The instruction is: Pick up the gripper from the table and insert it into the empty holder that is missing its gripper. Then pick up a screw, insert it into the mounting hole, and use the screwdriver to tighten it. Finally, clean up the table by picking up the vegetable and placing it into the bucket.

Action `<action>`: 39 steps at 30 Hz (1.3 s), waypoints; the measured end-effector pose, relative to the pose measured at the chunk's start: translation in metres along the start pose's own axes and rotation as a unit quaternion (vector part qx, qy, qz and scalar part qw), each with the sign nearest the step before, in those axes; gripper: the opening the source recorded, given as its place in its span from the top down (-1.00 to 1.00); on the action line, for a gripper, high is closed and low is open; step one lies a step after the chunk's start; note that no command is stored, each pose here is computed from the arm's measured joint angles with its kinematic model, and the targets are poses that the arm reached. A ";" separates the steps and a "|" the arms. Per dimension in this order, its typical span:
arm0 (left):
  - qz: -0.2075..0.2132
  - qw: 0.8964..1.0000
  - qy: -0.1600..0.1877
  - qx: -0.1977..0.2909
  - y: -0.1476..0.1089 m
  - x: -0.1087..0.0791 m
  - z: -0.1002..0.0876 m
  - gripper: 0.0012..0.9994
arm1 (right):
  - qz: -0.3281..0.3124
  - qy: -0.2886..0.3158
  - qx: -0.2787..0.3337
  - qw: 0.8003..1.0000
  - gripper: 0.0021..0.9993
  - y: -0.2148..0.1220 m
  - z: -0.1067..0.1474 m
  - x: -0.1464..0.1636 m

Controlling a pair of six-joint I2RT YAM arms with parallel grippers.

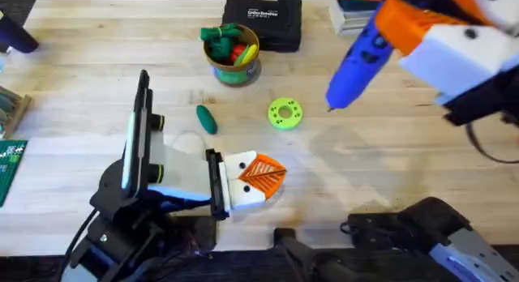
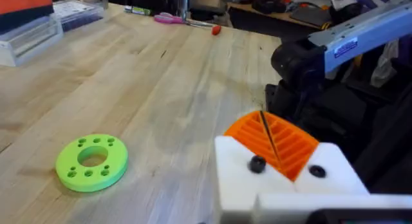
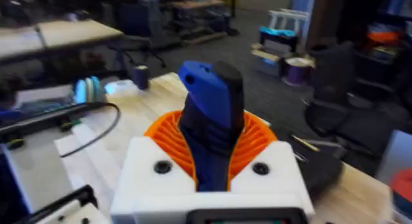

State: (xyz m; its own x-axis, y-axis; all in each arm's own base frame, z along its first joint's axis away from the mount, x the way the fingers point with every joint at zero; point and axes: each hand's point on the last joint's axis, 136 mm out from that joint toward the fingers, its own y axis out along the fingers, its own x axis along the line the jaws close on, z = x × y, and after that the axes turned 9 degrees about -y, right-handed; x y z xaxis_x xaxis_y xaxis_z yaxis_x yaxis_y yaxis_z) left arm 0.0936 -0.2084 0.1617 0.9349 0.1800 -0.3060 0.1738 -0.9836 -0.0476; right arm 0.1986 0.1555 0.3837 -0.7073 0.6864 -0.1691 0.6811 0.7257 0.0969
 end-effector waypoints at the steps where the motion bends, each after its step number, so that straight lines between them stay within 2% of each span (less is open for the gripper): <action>1: 0.000 1.000 0.000 0.000 0.000 0.000 0.000 0.99 | -0.011 0.004 -0.009 1.000 0.65 0.003 0.001 0.007; 6: 0.000 1.000 0.000 0.000 0.000 0.000 0.000 0.99 | -0.064 0.024 -0.051 0.996 0.65 0.013 -0.001 0.041; 12: 0.000 1.000 0.000 0.000 0.000 0.000 0.000 0.99 | -0.125 0.040 -0.095 0.987 0.65 0.016 -0.023 0.077; 20: 0.000 1.000 0.000 0.000 0.000 0.000 0.000 0.99 | -0.194 0.055 -0.091 0.975 0.65 0.035 -0.019 0.118; 26: 0.000 1.000 0.000 0.000 0.000 0.000 0.000 0.99 | -0.215 0.059 -0.090 0.971 0.65 0.046 -0.015 0.133; 39: 0.000 1.000 0.000 0.000 0.000 0.000 0.000 0.99 | -0.221 0.061 -0.061 0.972 0.65 0.060 0.003 0.140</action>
State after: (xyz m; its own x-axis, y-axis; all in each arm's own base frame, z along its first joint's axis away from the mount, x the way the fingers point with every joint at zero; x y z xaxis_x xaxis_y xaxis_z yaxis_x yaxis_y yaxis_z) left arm 0.0936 -0.2084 0.1617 0.9349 0.1800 -0.3060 0.1738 -0.9836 -0.0476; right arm 0.1412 0.2954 0.3626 -0.9476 0.3024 -0.1029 0.2846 0.9456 0.1578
